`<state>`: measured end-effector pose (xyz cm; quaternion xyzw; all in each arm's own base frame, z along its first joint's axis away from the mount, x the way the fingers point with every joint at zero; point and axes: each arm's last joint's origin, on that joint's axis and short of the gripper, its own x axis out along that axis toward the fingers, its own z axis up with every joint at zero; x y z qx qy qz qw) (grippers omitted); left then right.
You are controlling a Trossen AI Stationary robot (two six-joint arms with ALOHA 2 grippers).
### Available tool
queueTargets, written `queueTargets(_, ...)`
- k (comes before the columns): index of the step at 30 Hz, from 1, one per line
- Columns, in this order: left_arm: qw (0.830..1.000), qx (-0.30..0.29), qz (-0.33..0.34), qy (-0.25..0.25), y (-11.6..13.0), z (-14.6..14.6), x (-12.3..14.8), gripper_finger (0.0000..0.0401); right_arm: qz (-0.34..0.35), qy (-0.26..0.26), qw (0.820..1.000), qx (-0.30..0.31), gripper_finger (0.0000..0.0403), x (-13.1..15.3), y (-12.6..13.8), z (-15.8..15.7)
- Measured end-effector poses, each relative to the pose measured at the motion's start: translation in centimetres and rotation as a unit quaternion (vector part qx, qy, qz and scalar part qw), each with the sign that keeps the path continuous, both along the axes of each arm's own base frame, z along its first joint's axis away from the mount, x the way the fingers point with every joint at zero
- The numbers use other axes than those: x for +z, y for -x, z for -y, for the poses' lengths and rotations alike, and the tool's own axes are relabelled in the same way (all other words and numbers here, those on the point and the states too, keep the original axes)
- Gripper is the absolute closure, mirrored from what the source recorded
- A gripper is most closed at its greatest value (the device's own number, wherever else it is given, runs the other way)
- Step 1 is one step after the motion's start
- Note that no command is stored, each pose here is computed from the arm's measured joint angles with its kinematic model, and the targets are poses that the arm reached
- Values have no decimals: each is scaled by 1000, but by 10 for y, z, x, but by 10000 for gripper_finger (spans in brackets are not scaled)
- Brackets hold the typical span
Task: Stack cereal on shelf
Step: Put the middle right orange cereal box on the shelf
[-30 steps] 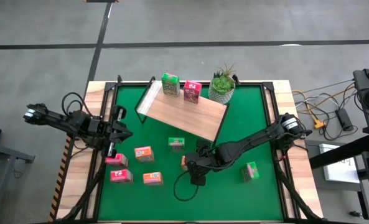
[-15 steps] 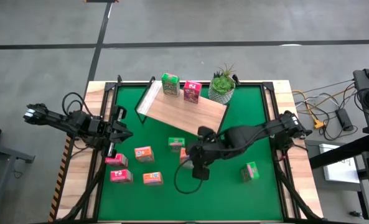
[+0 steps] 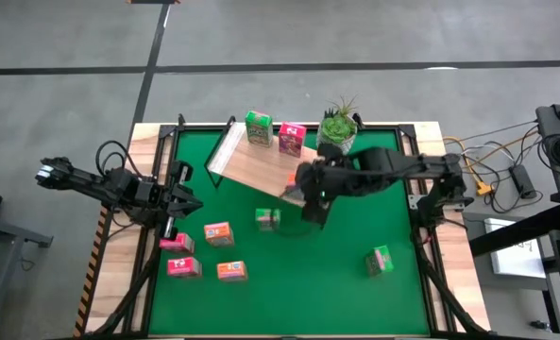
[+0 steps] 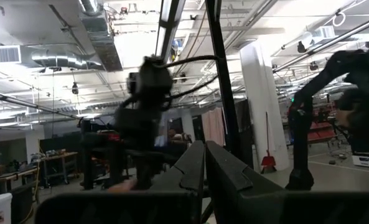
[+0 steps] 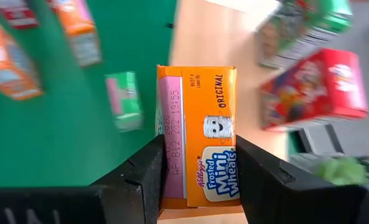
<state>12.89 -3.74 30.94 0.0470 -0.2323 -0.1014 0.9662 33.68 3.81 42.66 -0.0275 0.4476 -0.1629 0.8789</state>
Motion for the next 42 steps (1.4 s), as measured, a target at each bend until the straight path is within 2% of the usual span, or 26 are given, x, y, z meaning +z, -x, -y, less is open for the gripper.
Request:
queueTargets(8,1000,0,1,0,0,0,0,401,-19,24,999,-35,246,2,6,49)
queueTargets(12,1000,0,-1,0,1,0,0,401,-32,25,998,-46,250,-2,14,63)
queueTargets(16,1000,0,-2,-1,2,-1,0,401,-34,28,998,-52,249,-6,26,70)
queueTargets(22,1000,0,0,0,3,-1,0,401,3,37,998,-55,244,-13,43,77)
queueTargets(28,1000,0,0,0,3,-1,0,401,26,45,997,-65,249,-33,61,85)
queueTargets(33,1000,1,0,-1,3,-1,0,401,15,47,996,-77,248,-51,75,92)
queueTargets(37,1000,2,1,-4,3,-1,0,401,11,46,995,-84,246,-60,80,95)
queueTargets(42,1000,4,2,-7,3,-1,1,401,23,40,996,-72,249,-61,75,95)
